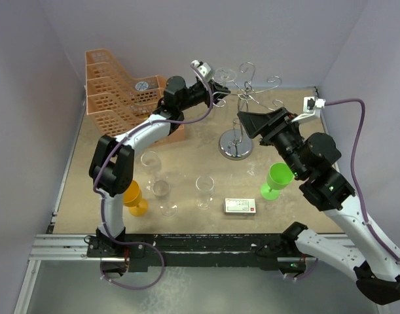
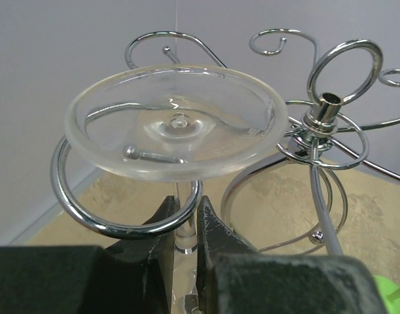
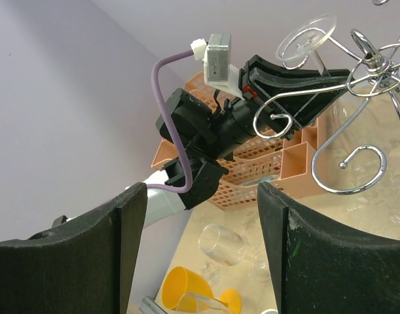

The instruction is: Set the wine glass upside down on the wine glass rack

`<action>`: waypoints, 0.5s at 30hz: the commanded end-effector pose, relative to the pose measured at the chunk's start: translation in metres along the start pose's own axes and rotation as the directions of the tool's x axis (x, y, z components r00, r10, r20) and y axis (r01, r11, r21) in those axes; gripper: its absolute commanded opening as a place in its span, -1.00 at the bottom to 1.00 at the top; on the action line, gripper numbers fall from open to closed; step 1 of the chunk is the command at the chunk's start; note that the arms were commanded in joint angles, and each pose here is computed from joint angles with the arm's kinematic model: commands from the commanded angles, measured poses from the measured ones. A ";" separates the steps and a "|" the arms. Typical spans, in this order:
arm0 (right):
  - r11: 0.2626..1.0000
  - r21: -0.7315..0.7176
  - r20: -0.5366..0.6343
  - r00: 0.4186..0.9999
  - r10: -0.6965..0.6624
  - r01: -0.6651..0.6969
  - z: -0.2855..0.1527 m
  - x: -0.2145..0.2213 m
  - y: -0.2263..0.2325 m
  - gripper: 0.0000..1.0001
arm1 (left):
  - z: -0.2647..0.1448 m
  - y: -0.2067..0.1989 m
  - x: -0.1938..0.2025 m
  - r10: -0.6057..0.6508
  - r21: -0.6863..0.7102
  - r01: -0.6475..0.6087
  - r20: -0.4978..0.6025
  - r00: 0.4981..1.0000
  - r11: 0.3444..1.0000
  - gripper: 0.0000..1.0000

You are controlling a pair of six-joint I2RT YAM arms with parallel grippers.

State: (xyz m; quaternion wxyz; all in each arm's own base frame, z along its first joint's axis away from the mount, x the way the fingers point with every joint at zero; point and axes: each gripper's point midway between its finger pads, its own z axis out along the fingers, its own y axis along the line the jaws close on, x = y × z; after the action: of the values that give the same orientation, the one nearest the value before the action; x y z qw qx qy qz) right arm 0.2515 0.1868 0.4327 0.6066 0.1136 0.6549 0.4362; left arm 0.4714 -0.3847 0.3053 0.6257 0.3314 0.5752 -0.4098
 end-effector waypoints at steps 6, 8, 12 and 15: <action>0.999 -0.047 0.033 0.999 0.018 -0.017 -0.007 -0.014 0.014 0.40 | 0.006 0.011 -0.039 -0.007 -0.082 0.017 0.116 0.993 0.996 -1.00; 0.999 -0.046 0.033 0.999 0.020 -0.018 -0.007 -0.013 0.014 0.40 | 0.005 0.011 -0.040 -0.010 -0.096 0.022 0.122 0.992 0.995 -1.00; 0.999 -0.048 0.034 0.999 0.021 -0.019 -0.007 -0.014 0.014 0.40 | 0.004 0.017 -0.040 -0.018 -0.135 0.035 0.125 0.992 0.990 -1.00; 0.999 -0.048 0.033 0.999 0.022 -0.020 -0.008 -0.013 0.014 0.40 | 0.002 0.021 -0.043 -0.021 -0.164 0.045 0.143 0.989 0.986 -1.00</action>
State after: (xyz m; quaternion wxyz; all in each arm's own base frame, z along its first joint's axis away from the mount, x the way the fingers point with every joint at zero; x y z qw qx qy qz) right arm 0.2492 0.1850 0.4336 0.6069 0.1138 0.6541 0.4369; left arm 0.4900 -0.3754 0.3069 0.6407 0.2659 0.6040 -0.3923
